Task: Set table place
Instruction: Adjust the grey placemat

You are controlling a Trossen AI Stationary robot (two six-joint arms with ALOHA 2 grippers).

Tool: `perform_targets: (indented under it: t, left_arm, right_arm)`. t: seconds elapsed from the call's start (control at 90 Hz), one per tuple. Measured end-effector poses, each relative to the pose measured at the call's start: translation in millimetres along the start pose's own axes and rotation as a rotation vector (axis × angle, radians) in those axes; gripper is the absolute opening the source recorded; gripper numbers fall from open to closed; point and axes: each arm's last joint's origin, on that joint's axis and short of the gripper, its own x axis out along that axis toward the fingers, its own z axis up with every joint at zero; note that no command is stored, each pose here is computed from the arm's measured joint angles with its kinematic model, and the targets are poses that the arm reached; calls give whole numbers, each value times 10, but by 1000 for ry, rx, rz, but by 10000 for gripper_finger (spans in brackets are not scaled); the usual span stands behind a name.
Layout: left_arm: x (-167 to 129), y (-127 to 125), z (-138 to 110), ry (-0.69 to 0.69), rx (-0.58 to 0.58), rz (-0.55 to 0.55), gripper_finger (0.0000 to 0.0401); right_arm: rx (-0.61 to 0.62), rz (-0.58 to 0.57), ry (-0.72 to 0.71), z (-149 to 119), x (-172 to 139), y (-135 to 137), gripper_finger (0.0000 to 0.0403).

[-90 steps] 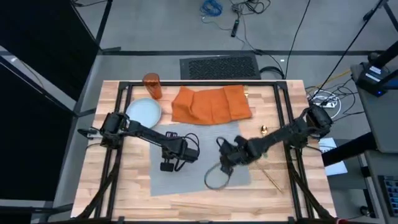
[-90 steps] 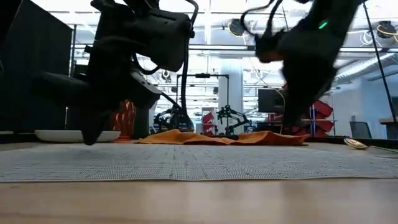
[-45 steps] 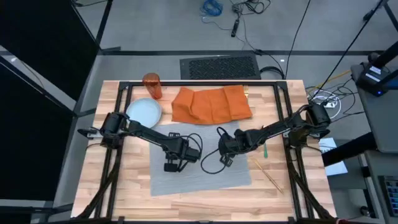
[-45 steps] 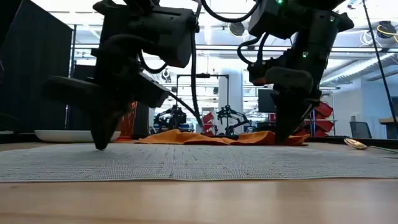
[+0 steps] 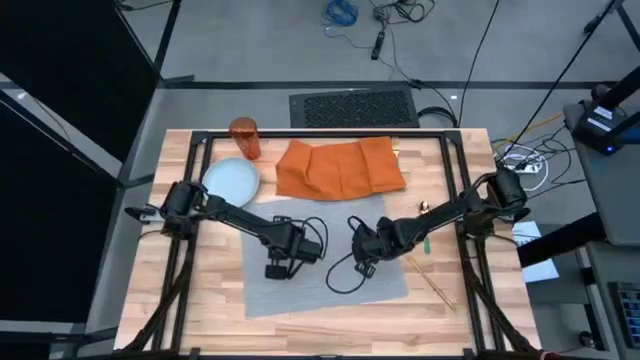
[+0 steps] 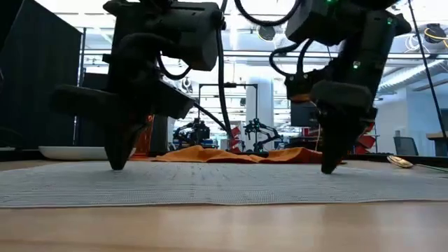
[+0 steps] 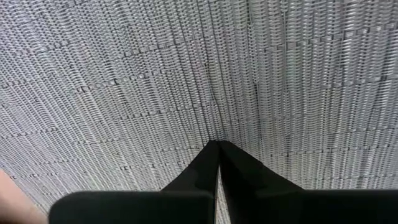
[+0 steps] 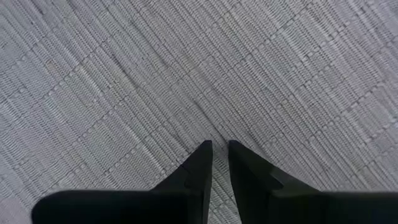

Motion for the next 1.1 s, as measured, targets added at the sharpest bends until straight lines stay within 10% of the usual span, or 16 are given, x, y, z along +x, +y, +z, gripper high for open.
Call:
perform_targets:
  t: [1.1]
  left_arm:
    - [-18, -343, -27, -41, 19, -29, 0]
  right_arm:
    - [33, 117, -25, -527, -115, 473, 38]
